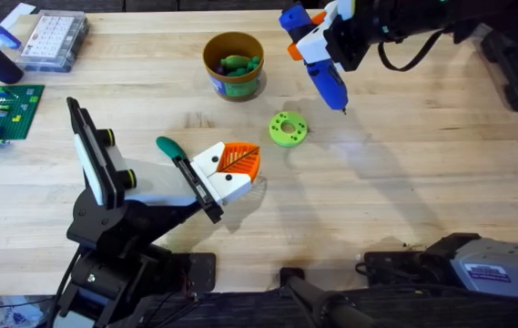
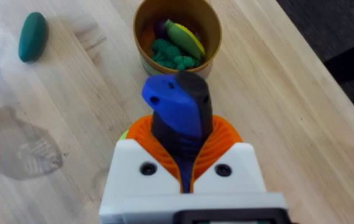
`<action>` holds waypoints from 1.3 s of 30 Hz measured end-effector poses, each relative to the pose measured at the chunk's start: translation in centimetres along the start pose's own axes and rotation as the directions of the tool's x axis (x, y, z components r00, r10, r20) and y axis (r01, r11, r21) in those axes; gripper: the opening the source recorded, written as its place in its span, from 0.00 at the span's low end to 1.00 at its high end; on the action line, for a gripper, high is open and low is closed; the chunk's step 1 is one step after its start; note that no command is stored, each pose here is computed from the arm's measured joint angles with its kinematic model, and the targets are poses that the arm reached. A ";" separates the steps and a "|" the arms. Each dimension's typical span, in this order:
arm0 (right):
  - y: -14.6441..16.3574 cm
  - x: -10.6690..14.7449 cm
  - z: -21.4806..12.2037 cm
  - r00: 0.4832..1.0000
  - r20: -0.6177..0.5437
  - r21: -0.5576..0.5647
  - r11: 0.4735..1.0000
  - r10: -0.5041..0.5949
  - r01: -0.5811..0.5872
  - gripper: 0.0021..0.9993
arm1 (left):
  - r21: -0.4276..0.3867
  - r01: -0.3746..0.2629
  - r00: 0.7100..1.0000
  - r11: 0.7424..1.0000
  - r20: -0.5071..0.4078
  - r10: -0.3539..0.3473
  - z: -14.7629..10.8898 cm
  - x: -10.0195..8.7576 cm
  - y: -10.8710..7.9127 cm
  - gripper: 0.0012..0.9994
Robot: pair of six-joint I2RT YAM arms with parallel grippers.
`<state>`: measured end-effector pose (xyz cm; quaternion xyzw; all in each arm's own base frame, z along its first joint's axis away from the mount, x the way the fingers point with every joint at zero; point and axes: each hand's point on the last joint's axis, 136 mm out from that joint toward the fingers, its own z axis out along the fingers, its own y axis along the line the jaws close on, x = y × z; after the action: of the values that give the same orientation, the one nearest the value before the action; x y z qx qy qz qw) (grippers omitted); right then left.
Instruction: Pick up the gripper from the table and insert it into the empty holder that is missing its gripper. Then pick up a screw, insert it into the mounting hole, and use the screwdriver to tighten it. Finally, clean up the table by picking up the vegetable and placing it into the bucket.
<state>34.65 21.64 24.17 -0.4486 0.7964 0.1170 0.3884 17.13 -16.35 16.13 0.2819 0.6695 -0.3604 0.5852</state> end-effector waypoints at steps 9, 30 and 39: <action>0.3 1.1 0.4 0.999 -0.046 -0.015 1.000 0.013 -0.013 0.04 | 0.000 0.000 1.000 1.000 0.000 0.000 0.0 0.0 0.0 0.01; -3.6 13.8 3.5 0.859 -0.491 -0.017 0.987 -0.145 0.157 0.04 | 0.000 0.000 1.000 1.000 0.000 0.000 0.0 0.0 0.0 0.01; -3.1 16.8 7.0 0.819 -0.546 -0.097 0.985 -0.175 0.146 0.04 | 0.000 0.000 1.000 1.000 0.000 0.000 0.0 0.0 0.0 0.01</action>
<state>35.82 13.14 7.85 -0.5383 0.8307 -0.0302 0.1389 17.13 -16.35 16.13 0.2819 0.6695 -0.3604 0.5852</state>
